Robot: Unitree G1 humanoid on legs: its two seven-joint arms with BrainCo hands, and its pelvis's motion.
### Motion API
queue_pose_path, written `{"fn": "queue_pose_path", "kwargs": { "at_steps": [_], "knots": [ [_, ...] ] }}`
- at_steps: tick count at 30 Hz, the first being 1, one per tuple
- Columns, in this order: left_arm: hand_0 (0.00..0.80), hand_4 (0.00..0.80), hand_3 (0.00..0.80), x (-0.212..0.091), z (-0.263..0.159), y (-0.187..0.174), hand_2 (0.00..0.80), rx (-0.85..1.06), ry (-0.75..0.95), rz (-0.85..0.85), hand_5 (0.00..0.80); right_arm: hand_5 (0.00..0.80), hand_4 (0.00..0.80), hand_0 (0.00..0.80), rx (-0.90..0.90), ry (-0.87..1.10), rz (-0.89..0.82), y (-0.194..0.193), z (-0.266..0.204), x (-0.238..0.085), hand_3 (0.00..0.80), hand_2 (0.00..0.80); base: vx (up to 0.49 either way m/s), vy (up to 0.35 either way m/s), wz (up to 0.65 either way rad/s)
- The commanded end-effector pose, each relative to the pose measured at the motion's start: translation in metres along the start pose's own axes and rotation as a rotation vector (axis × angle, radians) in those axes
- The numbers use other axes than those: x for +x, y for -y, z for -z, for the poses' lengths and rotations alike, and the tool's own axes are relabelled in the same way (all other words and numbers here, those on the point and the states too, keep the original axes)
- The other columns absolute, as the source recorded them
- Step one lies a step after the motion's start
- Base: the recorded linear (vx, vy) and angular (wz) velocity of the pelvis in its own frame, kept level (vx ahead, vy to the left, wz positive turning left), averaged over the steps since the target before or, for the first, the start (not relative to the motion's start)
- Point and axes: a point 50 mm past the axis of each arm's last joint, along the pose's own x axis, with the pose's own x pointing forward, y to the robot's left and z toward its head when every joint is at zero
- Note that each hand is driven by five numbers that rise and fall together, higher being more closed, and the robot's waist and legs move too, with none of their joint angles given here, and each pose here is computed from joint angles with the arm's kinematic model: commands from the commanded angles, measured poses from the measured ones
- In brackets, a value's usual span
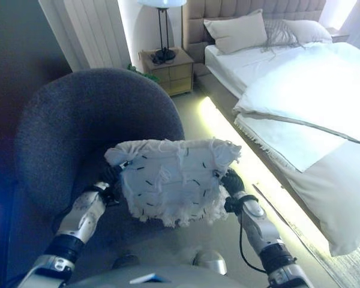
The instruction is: Pick up the cushion and take it to the sofa
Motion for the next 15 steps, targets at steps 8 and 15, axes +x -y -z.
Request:
{"fn": "queue_pose_path", "kwargs": {
  "at_steps": [8, 15],
  "knots": [
    [0.8, 0.8, 0.8, 0.015, -0.071, -0.011, 0.8, 0.021, 0.29, -0.017, 0.8, 0.8, 0.8, 0.8, 0.104, 0.205, -0.117, -0.033, -0.051, 0.022, 0.8, 0.8, 0.23, 0.161, -0.02],
    [0.8, 0.8, 0.8, 0.014, -0.075, -0.01, 0.8, 0.101, 0.278, -0.009, 0.8, 0.8, 0.8, 0.8, 0.146, 0.238, -0.07, -0.047, -0.043, 0.029, 0.8, 0.8, 0.242, 0.188, -0.05]
  ]
}}
